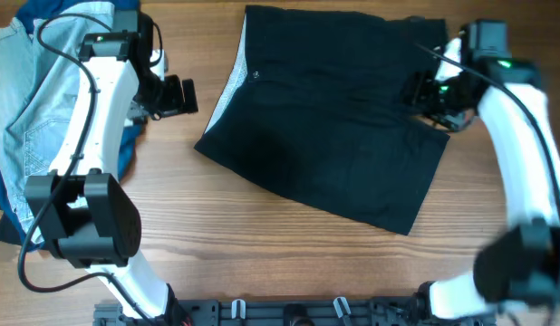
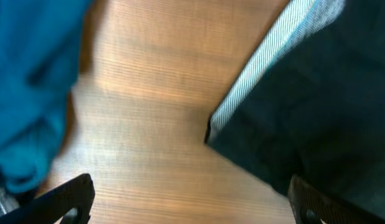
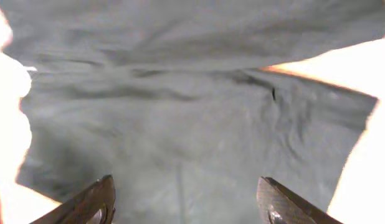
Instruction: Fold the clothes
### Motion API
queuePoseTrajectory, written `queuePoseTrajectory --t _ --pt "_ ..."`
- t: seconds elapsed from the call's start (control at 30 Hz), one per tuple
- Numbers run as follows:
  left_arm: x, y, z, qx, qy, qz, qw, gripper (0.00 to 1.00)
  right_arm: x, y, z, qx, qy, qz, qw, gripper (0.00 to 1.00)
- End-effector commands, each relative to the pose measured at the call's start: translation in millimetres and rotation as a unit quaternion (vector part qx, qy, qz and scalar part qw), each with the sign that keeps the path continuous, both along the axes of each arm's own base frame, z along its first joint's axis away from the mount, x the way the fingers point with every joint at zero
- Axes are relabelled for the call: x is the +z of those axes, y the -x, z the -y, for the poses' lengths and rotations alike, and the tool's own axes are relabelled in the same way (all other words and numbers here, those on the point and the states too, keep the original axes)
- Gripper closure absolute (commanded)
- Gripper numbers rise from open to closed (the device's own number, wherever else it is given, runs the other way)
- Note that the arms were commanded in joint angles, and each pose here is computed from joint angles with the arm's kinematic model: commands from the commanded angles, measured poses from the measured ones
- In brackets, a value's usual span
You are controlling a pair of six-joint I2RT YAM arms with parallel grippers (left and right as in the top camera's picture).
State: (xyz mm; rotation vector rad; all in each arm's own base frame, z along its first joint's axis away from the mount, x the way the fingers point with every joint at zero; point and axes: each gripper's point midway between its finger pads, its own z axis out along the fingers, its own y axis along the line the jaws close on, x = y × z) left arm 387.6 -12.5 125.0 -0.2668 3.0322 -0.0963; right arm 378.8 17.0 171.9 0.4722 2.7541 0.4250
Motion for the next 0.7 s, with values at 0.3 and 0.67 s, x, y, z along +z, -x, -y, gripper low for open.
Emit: queuePoseTrajectory --t 0.3,0.67 --pt "-42.4 -6.6 58.8 0.224 0.053 0.001 0.973 0.02 24.8 91.5 32.0 -0.218 0.046 -0.084 0.971 0.32" --pt "-109.3 27.1 67.5 0.32 0.05 -0.032 0.946 0.15 -23.6 121.9 26.9 -0.272 0.034 -0.17 0.947 0.38"
